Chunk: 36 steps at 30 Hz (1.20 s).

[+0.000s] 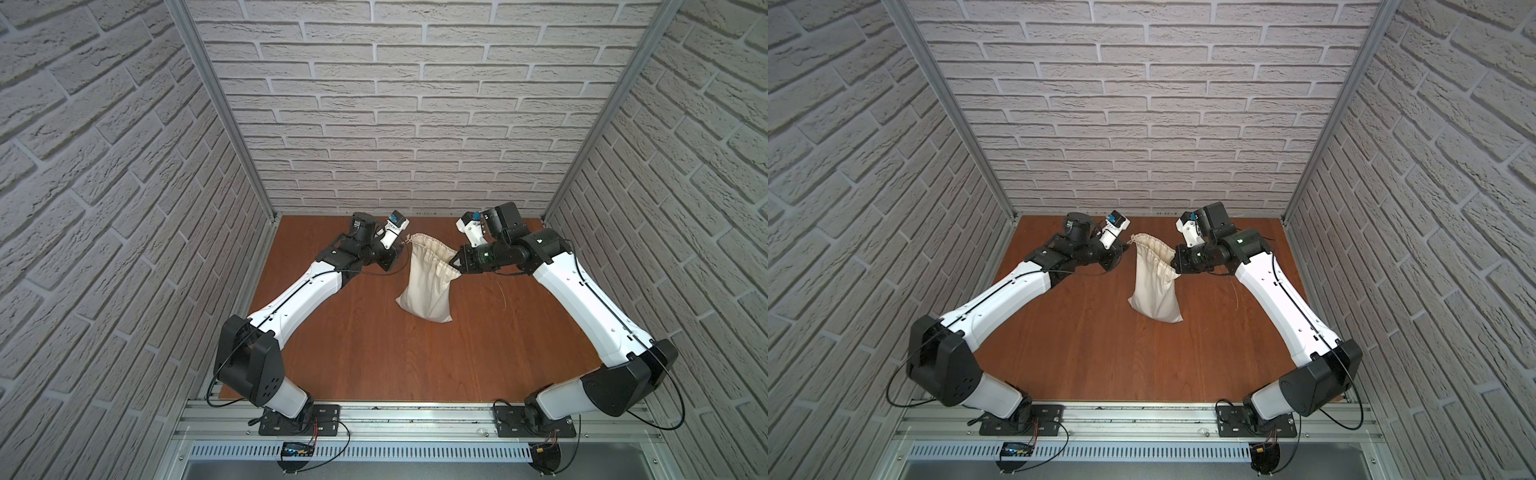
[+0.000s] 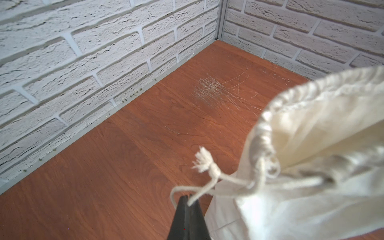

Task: Close the soil bag
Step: Frap the soil bag at the center of the board.

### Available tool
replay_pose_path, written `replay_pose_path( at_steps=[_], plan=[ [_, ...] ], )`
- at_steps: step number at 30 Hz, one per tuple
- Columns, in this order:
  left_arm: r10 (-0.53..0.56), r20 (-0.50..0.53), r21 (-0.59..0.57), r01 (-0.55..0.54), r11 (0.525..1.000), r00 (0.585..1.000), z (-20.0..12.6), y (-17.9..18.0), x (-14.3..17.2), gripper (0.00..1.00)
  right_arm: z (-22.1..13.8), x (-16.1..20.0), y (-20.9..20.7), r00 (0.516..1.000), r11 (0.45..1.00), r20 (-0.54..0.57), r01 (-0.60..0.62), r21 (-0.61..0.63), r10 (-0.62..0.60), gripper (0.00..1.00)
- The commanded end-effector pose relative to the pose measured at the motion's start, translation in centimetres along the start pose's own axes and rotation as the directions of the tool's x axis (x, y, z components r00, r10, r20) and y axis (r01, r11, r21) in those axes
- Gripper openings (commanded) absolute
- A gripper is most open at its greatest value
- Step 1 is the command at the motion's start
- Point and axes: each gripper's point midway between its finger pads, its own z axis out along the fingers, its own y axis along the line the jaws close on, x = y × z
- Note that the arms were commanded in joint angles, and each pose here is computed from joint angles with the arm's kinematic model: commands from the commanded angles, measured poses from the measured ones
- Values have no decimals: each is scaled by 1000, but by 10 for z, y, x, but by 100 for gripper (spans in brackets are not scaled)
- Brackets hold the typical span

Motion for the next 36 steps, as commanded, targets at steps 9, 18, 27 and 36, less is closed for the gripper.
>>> replay_pose_path(
  at_steps=[9,18,27,36],
  plan=[
    [-82,107,-147,97,984,991,-55,25,-36,0,-23,-16,17,994,998,96,53,-31,-50,3],
    [-98,104,-79,107,991,990,-88,6,-48,0,-20,-22,-1,993,996,103,43,74,-51,3],
    [-181,-21,41,182,982,983,-97,-19,-57,0,-24,-31,12,984,995,145,98,22,-100,9],
    [-318,-143,74,331,941,937,-91,-23,-50,0,-19,-32,22,976,986,152,162,-37,-155,26]
  ],
)
